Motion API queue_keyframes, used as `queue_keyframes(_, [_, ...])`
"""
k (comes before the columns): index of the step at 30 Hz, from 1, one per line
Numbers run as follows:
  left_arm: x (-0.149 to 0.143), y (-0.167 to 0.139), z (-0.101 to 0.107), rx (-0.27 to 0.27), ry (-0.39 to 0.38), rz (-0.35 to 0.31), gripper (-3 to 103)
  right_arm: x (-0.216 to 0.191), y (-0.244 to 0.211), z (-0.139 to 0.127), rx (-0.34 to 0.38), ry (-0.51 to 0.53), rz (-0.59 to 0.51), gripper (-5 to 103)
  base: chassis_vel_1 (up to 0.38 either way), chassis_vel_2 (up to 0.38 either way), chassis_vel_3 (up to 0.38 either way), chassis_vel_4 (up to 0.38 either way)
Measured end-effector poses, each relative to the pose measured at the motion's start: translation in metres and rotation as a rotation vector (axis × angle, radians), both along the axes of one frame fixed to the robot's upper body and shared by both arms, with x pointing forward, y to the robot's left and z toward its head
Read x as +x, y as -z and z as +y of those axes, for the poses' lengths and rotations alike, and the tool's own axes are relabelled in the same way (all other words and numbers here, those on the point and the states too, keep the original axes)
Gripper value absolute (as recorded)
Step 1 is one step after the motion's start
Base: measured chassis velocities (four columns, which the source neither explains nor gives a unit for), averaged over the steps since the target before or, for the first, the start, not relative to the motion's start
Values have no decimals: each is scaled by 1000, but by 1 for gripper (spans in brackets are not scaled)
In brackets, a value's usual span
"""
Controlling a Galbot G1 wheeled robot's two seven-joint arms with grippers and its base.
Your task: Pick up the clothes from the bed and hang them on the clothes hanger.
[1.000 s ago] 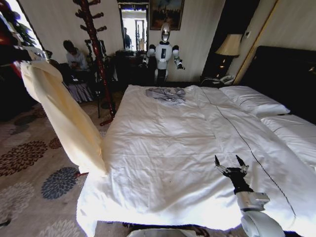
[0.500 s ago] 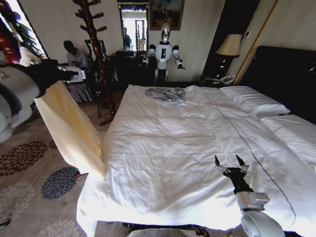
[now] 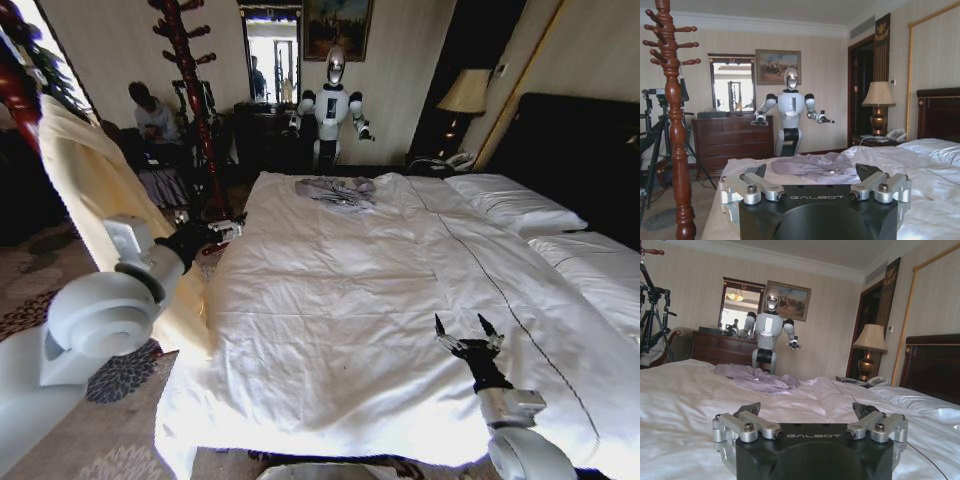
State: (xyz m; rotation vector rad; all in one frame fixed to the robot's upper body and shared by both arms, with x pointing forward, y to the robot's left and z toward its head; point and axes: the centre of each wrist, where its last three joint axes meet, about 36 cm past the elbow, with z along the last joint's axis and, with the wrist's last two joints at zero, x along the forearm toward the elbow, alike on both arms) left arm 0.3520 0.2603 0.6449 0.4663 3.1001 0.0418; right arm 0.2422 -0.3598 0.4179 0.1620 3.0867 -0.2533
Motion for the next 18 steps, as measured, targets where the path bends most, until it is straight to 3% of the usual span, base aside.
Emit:
queue_keyframes(5, [-21, 55, -1, -42, -20, -19, 100, 0, 0, 0, 0, 0, 0, 100, 0, 0, 0, 0])
queue_keyframes(9, [-39, 86, 1, -9, -45, -29, 100, 0, 0, 0, 0, 0, 0, 100, 0, 0, 0, 0])
queue_keyframes(12, [-58, 112, 3, 52, -88, -81, 100, 0, 0, 0, 0, 0, 0, 100, 0, 0, 0, 0])
queue_keyframes(18, [-87, 156, 2, 38, -162, -96, 100, 0, 0, 0, 0, 0, 0, 100, 0, 0, 0, 0])
